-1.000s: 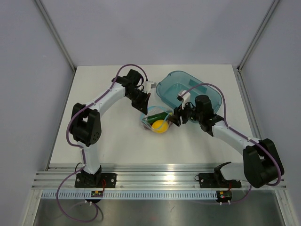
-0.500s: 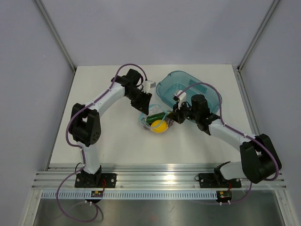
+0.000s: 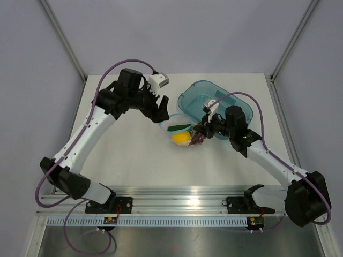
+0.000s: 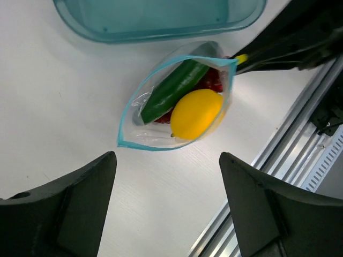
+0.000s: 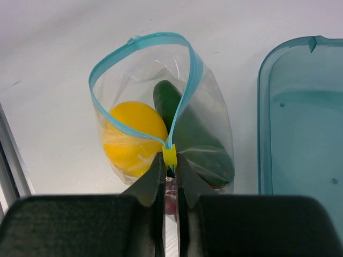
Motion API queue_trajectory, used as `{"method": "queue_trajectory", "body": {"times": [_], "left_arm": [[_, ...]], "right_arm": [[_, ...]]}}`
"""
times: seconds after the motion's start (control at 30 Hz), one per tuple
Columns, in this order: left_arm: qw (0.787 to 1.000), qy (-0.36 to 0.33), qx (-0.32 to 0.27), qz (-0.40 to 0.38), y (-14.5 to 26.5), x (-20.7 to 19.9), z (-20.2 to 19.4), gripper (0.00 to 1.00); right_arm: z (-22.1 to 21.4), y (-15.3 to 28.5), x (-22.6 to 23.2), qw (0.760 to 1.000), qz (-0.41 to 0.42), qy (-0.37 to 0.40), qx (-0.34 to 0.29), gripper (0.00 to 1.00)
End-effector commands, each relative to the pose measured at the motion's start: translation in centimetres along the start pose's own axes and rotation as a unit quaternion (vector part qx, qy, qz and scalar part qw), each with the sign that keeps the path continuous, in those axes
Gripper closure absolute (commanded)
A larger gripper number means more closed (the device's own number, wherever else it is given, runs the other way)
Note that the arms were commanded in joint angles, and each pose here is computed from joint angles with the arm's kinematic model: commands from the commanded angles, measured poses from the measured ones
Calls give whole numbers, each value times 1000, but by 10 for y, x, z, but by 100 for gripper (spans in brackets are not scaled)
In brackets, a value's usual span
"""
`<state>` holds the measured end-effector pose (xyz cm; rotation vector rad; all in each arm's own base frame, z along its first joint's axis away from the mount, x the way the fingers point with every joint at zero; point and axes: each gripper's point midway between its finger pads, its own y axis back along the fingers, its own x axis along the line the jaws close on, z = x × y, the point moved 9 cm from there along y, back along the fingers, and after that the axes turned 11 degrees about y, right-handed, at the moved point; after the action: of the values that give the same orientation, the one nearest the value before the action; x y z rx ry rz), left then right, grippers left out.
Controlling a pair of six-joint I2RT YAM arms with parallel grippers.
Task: Place the food in the zip-top bag and seal the zipper
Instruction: Zip the zipper food storage bag at the center of the board.
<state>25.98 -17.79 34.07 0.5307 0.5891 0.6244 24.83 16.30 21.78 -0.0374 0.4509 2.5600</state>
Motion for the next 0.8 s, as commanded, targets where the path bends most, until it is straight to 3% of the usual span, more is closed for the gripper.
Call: {"method": "queue_trajectory", "body": {"times": [0.0,0.2,0.37,0.77], "left_arm": [[998,-46,2,-41,-8,-28,-2,21],[997,-55,52,-18,-49,-33,-17,34],[997,-60,50,-24,-69,-36,-16,42],[987,-42,117,-101,-104,-44,-40,46]], "right_arm": [[29,9,2,999,10,27,-45,100],[31,14,6,998,13,21,-49,100],[30,18,8,998,13,24,-49,100],[27,15,9,999,26,17,-41,100]]}}
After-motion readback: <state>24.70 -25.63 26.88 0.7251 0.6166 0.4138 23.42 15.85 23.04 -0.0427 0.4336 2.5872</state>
